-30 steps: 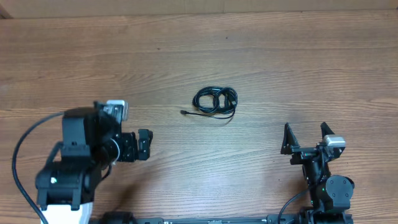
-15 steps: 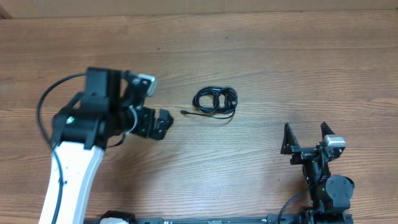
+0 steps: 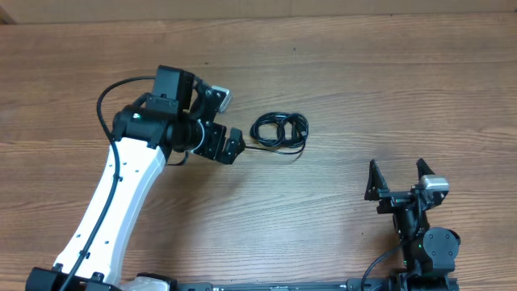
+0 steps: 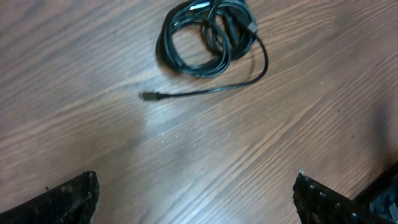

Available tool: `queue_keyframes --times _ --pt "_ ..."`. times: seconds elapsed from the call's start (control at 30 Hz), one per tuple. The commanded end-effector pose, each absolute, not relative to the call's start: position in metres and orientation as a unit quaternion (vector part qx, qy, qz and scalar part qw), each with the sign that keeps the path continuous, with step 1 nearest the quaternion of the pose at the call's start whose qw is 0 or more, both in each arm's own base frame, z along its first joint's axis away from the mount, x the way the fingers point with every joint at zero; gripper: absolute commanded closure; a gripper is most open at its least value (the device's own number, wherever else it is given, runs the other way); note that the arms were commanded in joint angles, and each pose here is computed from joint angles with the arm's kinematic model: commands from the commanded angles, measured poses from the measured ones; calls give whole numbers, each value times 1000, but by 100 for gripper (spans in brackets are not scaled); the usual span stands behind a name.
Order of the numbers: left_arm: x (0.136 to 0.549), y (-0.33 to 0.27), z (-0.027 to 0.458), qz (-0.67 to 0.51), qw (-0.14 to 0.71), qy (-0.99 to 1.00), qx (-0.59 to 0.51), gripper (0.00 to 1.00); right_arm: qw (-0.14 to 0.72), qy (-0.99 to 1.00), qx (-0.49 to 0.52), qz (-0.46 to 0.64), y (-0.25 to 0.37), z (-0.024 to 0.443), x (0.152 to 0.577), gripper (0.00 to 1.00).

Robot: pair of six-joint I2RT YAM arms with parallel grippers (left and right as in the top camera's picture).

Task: Untangle cables
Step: 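Move the left gripper forward over the coiled black cable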

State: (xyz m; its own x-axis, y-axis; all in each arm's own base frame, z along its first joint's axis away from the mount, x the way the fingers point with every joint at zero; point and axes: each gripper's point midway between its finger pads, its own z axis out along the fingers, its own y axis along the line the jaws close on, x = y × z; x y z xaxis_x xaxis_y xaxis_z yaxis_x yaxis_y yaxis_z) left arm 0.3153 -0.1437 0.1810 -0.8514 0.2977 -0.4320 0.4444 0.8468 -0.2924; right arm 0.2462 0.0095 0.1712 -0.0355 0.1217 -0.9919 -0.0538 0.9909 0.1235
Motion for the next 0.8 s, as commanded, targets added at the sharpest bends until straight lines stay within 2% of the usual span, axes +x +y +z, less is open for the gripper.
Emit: queue_keyframes --times 0.0,0.37,0.77 --pt "330 -154 180 -184 201 942 196 0 696 715 28 62 8 170 246 0" --pt "357 -173 148 -141 197 962 125 0 696 715 28 62 8 170 246 0" --pt "377 -192 102 -138 180 965 135 0 696 715 28 62 8 170 246 0"
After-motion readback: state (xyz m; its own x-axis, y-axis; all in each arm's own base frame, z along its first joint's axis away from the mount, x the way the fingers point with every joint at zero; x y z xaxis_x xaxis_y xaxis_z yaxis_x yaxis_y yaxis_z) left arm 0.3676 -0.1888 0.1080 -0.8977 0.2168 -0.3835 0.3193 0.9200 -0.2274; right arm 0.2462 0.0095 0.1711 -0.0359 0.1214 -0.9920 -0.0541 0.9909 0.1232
